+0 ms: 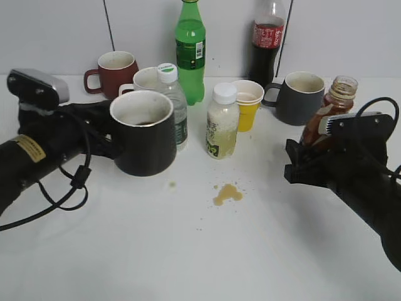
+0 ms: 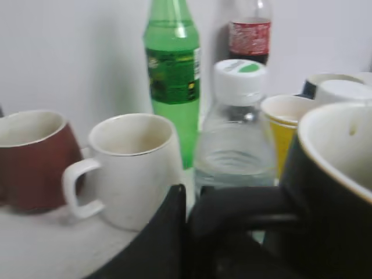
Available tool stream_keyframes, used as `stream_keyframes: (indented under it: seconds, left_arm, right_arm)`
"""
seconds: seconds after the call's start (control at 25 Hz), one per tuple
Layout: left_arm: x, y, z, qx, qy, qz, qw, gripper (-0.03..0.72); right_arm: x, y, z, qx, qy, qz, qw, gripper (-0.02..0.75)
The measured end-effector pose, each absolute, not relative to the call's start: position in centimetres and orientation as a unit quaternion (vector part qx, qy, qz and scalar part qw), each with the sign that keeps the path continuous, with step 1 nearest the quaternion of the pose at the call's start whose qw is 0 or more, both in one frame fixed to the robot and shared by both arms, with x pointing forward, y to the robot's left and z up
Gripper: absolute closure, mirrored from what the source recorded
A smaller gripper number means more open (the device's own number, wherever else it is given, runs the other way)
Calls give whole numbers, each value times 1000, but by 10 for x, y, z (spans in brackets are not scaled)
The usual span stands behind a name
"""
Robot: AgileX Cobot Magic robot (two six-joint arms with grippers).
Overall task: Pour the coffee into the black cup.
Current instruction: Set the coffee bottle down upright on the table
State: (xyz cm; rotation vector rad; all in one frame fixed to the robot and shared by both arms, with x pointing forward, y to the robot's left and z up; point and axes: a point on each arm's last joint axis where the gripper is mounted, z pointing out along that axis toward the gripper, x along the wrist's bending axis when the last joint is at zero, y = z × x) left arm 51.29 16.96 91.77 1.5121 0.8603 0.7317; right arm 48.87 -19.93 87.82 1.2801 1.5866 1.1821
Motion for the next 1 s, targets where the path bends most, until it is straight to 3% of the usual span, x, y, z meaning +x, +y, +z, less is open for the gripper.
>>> stream_keyframes:
  seconds: [0.52,1.0]
  left_arm:
    - [537,230,894,607,472,373,520,649]
    - [578,229,846,612,492,366,499,650]
  right_arm:
    - [496,-203,882,507,609,447,415,234]
    - [526,-202,890,516,581,458,431,234]
